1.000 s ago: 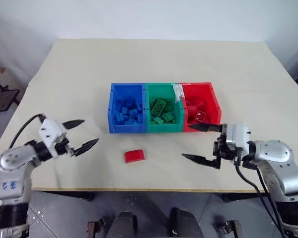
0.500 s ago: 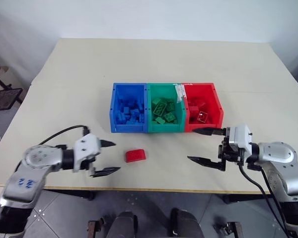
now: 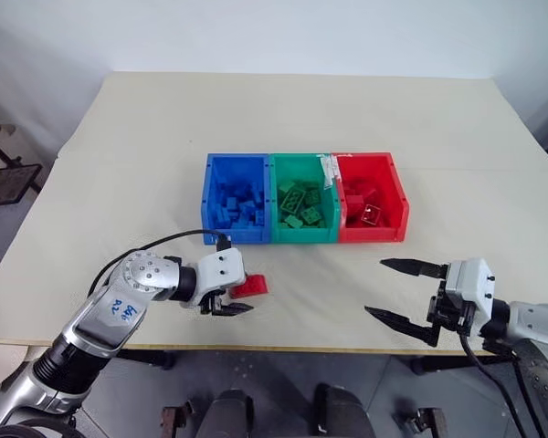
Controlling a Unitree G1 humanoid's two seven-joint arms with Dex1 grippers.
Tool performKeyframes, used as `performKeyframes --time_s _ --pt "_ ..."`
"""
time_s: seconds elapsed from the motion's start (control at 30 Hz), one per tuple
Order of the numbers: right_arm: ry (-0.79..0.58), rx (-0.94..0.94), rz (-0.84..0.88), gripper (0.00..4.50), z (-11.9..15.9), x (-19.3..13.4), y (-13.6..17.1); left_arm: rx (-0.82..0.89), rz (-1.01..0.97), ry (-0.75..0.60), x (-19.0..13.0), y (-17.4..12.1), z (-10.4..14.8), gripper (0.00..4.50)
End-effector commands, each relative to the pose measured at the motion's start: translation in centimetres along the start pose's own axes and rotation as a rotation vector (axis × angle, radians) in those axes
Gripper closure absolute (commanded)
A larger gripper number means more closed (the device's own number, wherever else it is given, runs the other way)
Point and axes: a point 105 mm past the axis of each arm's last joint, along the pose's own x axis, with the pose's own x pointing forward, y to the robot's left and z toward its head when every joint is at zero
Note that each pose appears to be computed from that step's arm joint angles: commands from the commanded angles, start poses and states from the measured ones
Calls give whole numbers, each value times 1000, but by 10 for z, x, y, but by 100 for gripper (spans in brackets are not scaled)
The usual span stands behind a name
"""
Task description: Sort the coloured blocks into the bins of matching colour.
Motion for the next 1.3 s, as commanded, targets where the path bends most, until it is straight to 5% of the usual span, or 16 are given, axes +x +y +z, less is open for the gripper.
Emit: performKeyframes --time_s 0.03,0.1,0.23,0.43,0.6,0.87,1.2,1.3 --pt "-7 -47 -16 0 10 -5 3 -46 3 -1 0 5 -3 247" --pt "-5 -44 -33 0 8 -7 5 -41 -2 -6 1 6 -1 301" --pt "-10 -37 -104 0 7 -13 4 -9 -3 -113 4 15 21 304" --pt "-90 -10 -414 0 17 -32 -14 -48 110 -579 21 54 136 304" --pt "-123 -2 -620 0 20 -43 -21 -3 197 -655 64 79 202 304" --pt "-116 -10 -707 0 29 -45 -4 222 262 -508 116 91 224 304" --pt "-126 -29 -676 0 32 -36 -8 249 217 -703 86 93 227 1" --pt "-138 -39 -591 0 33 -27 -12 266 199 -723 57 95 189 1"
